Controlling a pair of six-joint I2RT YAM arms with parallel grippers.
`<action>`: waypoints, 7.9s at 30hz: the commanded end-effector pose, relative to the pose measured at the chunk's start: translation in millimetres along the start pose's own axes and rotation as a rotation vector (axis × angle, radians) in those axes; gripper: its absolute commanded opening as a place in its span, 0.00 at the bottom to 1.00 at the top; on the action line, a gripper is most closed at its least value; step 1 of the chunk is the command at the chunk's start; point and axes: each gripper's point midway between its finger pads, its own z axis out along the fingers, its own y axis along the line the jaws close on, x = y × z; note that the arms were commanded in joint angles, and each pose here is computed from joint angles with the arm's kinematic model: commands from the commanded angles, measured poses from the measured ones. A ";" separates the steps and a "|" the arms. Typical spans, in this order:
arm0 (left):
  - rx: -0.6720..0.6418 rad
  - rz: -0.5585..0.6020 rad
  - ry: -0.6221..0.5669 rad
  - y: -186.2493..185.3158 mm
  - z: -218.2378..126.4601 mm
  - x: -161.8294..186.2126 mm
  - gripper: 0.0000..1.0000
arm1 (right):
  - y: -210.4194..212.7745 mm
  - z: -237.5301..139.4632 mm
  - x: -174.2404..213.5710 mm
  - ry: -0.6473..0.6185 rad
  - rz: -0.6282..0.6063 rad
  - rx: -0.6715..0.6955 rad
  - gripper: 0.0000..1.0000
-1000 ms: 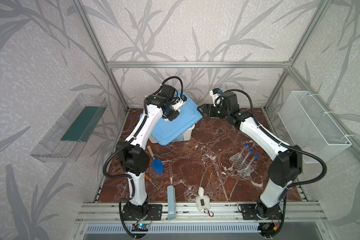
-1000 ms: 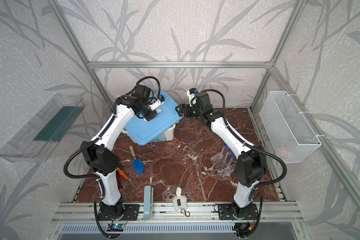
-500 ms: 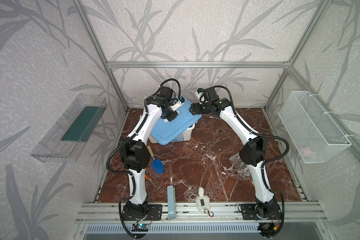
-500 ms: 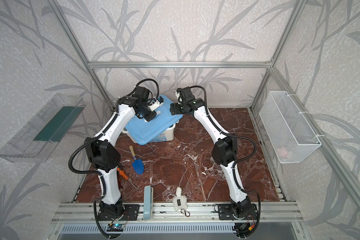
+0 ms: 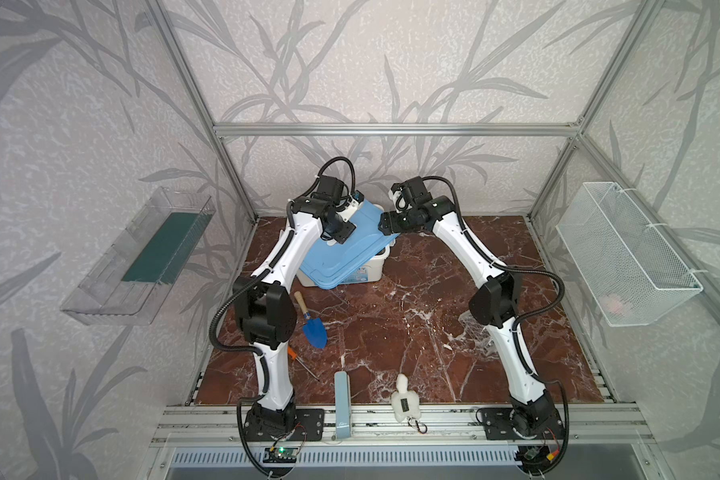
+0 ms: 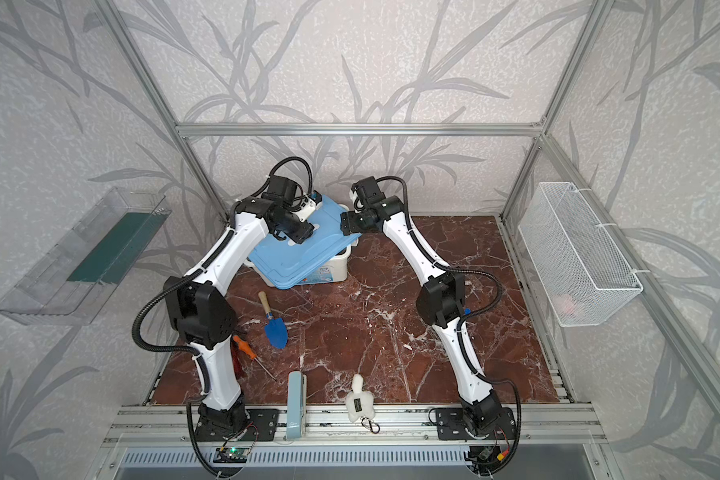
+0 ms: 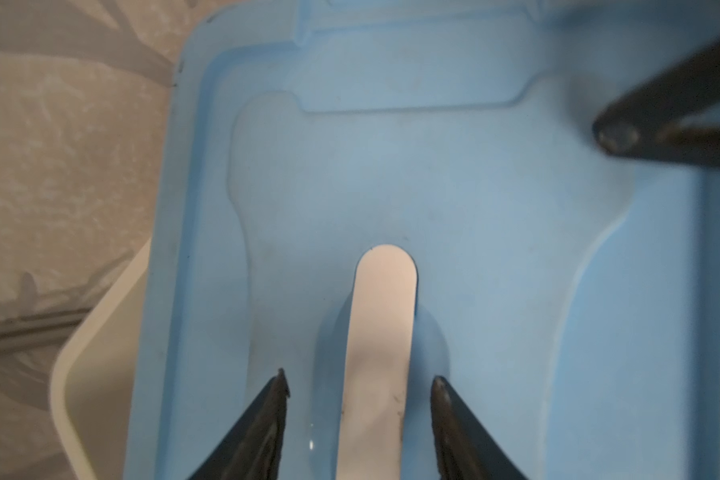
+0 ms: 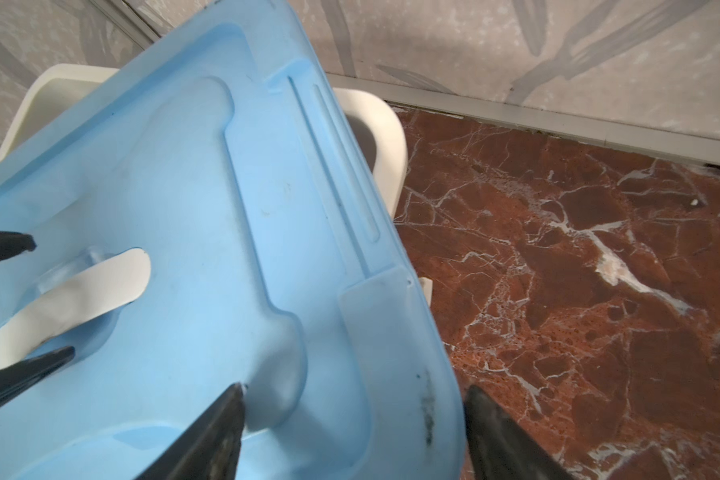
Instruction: Organize the chemistry lab equipment
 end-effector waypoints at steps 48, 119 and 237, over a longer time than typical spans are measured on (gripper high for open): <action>-0.440 -0.952 0.009 120.4 -14.1 147.1 0.43 | 20.7 -24.7 39.7 0.107 -0.083 0.038 0.63; 0.105 -0.860 -0.046 -23.5 31.0 46.6 0.52 | -79.3 -43.2 106.3 0.194 0.061 0.188 0.62; -0.010 -0.715 0.147 -25.8 72.3 74.3 0.48 | -112.0 -76.7 85.7 0.092 0.233 -0.001 0.99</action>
